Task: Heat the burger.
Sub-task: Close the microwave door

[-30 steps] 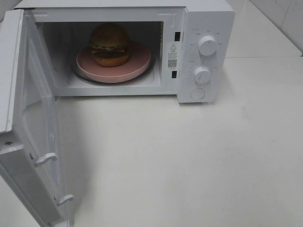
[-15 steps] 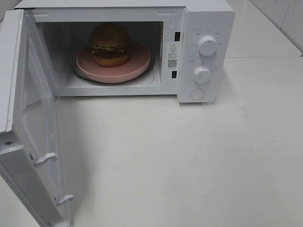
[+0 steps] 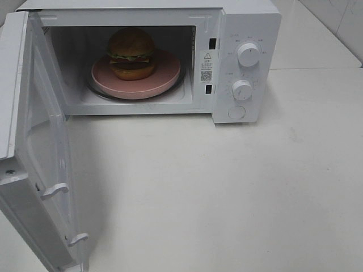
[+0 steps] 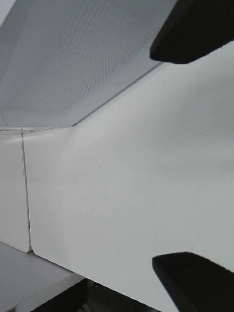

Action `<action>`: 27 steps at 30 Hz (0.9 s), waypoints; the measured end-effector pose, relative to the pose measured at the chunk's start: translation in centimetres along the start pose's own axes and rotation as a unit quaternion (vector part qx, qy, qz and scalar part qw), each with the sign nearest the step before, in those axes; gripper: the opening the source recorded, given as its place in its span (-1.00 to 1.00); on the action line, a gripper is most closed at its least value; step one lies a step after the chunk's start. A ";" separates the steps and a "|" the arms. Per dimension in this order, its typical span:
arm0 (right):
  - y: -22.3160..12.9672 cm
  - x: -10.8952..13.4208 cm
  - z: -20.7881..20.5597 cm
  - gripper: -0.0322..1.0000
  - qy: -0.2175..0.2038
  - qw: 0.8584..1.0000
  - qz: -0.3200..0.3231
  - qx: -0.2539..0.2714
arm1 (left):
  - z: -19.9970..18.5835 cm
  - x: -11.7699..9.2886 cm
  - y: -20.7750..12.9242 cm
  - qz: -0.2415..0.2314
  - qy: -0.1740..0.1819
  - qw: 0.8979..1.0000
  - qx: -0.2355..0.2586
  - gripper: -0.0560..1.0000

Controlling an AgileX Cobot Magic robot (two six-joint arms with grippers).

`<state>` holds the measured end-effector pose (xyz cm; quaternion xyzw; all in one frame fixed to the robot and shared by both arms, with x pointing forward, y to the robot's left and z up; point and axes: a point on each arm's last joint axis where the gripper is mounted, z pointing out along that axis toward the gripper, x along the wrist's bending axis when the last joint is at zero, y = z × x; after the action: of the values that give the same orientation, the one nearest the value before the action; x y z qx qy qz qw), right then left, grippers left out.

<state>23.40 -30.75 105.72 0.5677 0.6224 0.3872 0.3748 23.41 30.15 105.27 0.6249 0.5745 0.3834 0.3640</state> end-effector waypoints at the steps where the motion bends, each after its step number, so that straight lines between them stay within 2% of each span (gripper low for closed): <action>1: 0.0 0.0 0.0 0.50 0.000 1.000 0.000 0.000 | 0.0 0.0 0.0 0.000 0.000 1.000 0.000 0.95; 17: 0.0 0.0 0.0 0.50 0.000 1.000 0.000 0.000 | 0.0 0.0 0.0 0.000 0.000 1.000 0.000 0.95; 21: 0.0 0.0 0.0 0.50 0.000 1.000 0.000 0.000 | -0.1 -0.2 0.1 -0.009 -0.010 1.000 -0.003 0.95; 27: 0.0 0.0 0.0 0.50 0.000 1.000 0.000 0.000 | 0.1 -0.1 2.1 -0.013 -0.012 1.000 -0.011 0.77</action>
<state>23.40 -30.75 105.72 0.5677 0.6224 0.3872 0.3748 24.39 29.90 107.08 0.6182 0.5737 0.3775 0.3823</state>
